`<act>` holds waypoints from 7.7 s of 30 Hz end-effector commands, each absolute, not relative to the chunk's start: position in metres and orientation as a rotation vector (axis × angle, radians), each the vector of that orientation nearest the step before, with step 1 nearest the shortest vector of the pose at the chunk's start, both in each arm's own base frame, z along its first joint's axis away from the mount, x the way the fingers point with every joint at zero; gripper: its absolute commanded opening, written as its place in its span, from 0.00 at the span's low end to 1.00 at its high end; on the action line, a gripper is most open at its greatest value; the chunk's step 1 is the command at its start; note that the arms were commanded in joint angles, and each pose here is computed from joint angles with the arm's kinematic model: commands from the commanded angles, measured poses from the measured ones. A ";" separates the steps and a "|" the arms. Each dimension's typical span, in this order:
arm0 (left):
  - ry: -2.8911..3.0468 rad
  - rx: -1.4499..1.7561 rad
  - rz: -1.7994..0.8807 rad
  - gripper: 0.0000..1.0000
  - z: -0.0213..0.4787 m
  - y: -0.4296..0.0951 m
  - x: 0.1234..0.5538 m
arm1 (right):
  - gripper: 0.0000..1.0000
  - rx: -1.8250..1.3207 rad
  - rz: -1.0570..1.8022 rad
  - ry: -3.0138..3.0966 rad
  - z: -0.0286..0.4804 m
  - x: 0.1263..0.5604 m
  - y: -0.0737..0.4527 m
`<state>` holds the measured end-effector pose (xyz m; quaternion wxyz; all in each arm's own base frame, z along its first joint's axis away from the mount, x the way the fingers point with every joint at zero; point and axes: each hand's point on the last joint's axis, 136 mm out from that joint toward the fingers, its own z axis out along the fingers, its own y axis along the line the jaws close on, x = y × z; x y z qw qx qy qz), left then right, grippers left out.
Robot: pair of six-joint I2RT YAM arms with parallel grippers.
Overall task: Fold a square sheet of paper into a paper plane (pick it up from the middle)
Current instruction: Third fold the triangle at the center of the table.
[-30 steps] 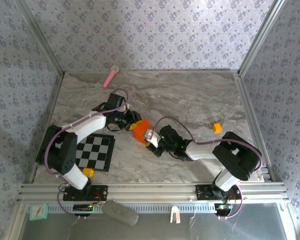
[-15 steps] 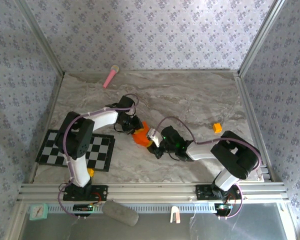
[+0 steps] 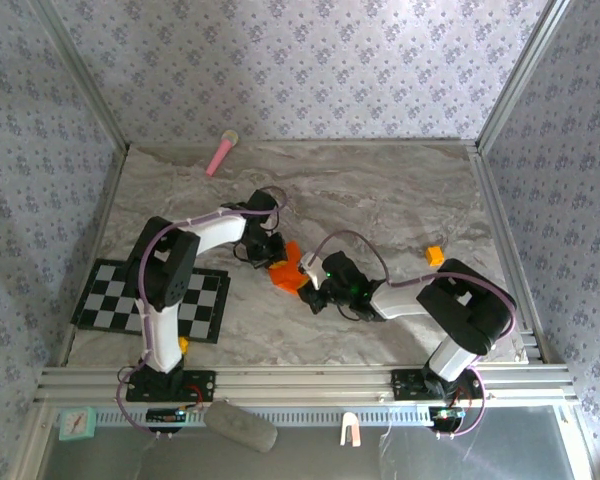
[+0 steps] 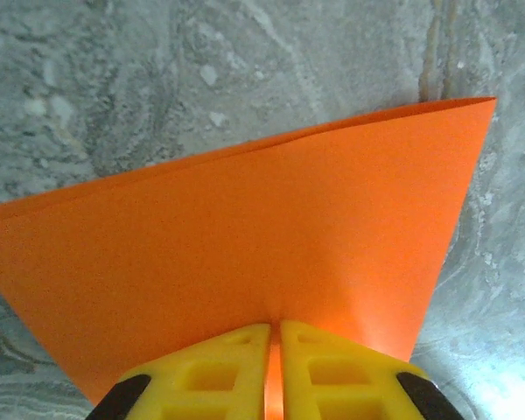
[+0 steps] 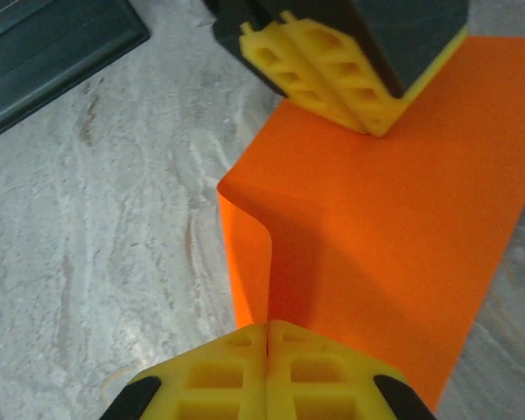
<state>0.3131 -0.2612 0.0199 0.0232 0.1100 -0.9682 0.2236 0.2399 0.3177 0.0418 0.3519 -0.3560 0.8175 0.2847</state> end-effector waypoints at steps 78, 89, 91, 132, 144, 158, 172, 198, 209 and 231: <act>-2.992 0.729 0.943 0.36 0.060 -0.239 0.284 | 0.07 -0.816 0.703 2.372 0.006 0.255 0.316; -2.952 0.725 0.895 0.48 0.039 -0.245 0.264 | 0.08 -0.816 0.710 2.383 0.005 0.255 0.318; -2.953 0.723 0.880 0.48 0.036 -0.244 0.263 | 0.08 -0.816 0.713 2.385 0.005 0.255 0.318; -3.015 0.664 0.914 0.26 0.059 -0.243 0.267 | 0.11 -0.814 0.687 2.459 -0.008 0.253 0.317; -2.940 0.651 1.008 0.15 0.047 -0.263 0.273 | 0.11 -0.814 0.684 2.466 -0.009 0.252 0.317; -2.951 0.693 0.852 0.13 0.026 -0.248 0.263 | 0.11 -0.811 0.678 2.474 -0.011 0.253 0.317; -2.960 0.756 0.765 0.11 0.013 -0.235 0.256 | 0.12 -0.811 0.670 2.488 -0.013 0.253 0.318; -2.954 0.807 0.598 0.09 -0.011 -0.216 0.242 | 0.33 -0.609 0.794 2.510 0.063 0.271 0.318; -2.962 0.804 0.611 0.09 -0.007 -0.217 0.245 | 0.25 -0.676 1.015 2.621 0.074 0.234 0.329; -2.959 0.806 0.602 0.09 -0.010 -0.216 0.244 | 0.17 -0.742 0.919 2.744 0.037 0.232 0.347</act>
